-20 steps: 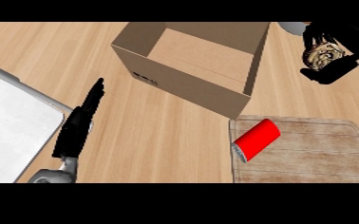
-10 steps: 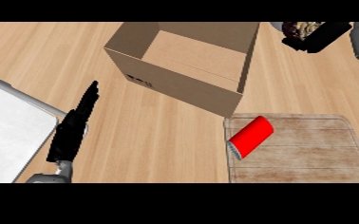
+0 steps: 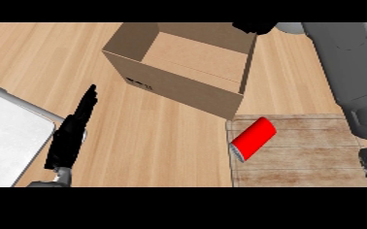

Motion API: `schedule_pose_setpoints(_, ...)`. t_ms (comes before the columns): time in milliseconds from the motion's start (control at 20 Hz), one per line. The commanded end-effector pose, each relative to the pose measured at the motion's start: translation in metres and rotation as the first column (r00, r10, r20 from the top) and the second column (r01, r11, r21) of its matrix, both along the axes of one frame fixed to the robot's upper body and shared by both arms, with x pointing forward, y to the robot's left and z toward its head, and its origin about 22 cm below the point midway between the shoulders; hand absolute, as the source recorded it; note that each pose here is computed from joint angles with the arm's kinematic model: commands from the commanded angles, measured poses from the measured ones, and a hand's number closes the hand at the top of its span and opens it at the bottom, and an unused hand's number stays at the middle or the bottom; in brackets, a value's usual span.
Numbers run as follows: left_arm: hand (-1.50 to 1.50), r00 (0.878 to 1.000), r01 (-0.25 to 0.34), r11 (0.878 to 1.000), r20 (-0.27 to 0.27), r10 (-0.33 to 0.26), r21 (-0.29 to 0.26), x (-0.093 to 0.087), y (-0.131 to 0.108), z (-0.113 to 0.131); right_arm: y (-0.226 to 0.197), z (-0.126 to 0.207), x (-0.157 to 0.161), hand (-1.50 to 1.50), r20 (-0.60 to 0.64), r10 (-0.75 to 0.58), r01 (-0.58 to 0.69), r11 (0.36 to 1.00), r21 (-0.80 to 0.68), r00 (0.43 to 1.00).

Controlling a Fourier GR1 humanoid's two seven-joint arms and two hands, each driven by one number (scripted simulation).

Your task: Pick the cupcake from the cutting board and place it in the cardboard box

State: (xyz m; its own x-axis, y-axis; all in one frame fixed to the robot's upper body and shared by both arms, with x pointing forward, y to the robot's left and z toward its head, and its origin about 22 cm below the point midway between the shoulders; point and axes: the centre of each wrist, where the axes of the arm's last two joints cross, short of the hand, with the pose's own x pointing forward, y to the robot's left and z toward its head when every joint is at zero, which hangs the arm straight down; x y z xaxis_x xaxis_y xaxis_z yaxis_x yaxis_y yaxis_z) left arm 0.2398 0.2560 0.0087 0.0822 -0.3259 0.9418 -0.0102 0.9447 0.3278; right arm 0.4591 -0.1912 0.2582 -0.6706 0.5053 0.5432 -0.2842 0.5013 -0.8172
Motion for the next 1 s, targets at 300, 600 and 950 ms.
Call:
schedule_pose_setpoints(300,0.00,0.998,-0.065,0.997,0.006,0.065,0.038,0.010,0.027,0.018,0.103,-0.017,0.002,1.50,-0.073,0.009,-0.017,0.994,-0.108,0.997)
schedule_pose_setpoints(600,0.00,0.998,-0.061,0.996,0.016,0.060,0.064,0.013,0.026,0.012,0.118,-0.052,0.005,1.50,-0.110,-0.028,0.008,0.984,-0.180,0.993)
schedule_pose_setpoints(950,0.00,0.999,-0.054,0.997,0.009,0.054,0.053,0.011,0.017,0.000,0.127,-0.098,0.002,-1.50,-0.211,-0.115,0.076,0.980,-0.186,0.971)
